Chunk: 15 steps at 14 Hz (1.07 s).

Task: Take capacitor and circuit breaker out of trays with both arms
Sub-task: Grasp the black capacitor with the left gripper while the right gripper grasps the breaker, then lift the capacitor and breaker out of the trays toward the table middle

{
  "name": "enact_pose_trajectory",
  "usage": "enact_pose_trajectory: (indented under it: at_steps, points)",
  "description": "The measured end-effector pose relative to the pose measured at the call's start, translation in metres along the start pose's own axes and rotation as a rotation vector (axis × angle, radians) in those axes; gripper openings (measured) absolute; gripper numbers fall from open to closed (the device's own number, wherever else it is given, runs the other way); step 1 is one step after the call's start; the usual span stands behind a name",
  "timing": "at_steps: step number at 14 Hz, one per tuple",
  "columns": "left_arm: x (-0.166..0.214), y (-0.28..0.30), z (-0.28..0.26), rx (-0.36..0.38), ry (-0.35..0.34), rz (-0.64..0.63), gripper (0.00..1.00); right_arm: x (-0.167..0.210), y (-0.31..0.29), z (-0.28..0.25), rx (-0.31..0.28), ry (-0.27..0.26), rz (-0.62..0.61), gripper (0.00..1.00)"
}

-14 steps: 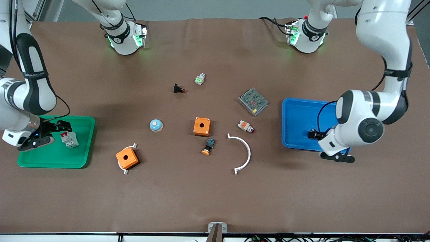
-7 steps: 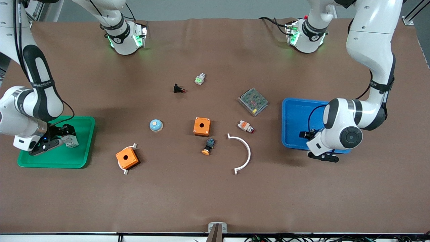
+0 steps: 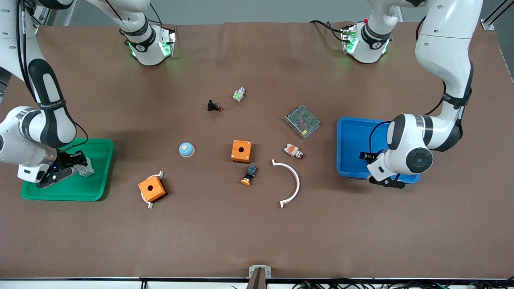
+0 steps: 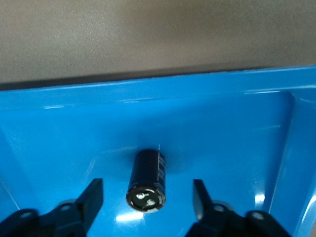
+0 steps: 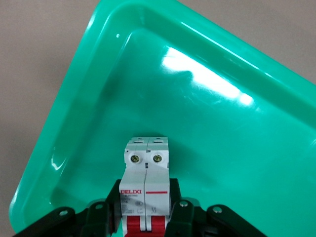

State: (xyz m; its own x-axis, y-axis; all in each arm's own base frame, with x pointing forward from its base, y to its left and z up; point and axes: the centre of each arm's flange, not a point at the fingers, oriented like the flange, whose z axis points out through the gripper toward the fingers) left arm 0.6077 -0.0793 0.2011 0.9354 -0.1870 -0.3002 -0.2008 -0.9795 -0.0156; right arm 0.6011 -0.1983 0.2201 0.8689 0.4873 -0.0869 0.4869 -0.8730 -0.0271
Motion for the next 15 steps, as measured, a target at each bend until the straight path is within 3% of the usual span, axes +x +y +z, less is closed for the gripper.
enact_pose_trajectory:
  at_steps: [2, 4, 6, 10, 15]
  points:
    - [-0.003, -0.001, 0.004, 0.0, -0.009, -0.001, 0.54, 0.002, 0.001, -0.002, -0.004, 0.004, -0.01, 0.4]
    - [-0.005, -0.001, 0.006, -0.001, -0.013, -0.002, 0.48, 0.009, 0.001, -0.01, -0.001, 0.006, -0.012, 0.4]
    - [-0.005, -0.002, 0.004, 0.0, -0.01, -0.003, 0.33, 0.023, -0.002, -0.034, 0.027, -0.019, 0.022, 0.4]
    - [0.003, 0.002, -0.028, 0.001, 0.056, -0.006, 0.34, 0.084, -0.052, -0.111, 0.051, -0.067, 0.157, 0.4]
    - [0.026, 0.061, -0.109, -0.087, 0.195, -0.114, 0.34, 0.163, -0.192, -0.148, 0.019, -0.08, 0.388, 0.4]
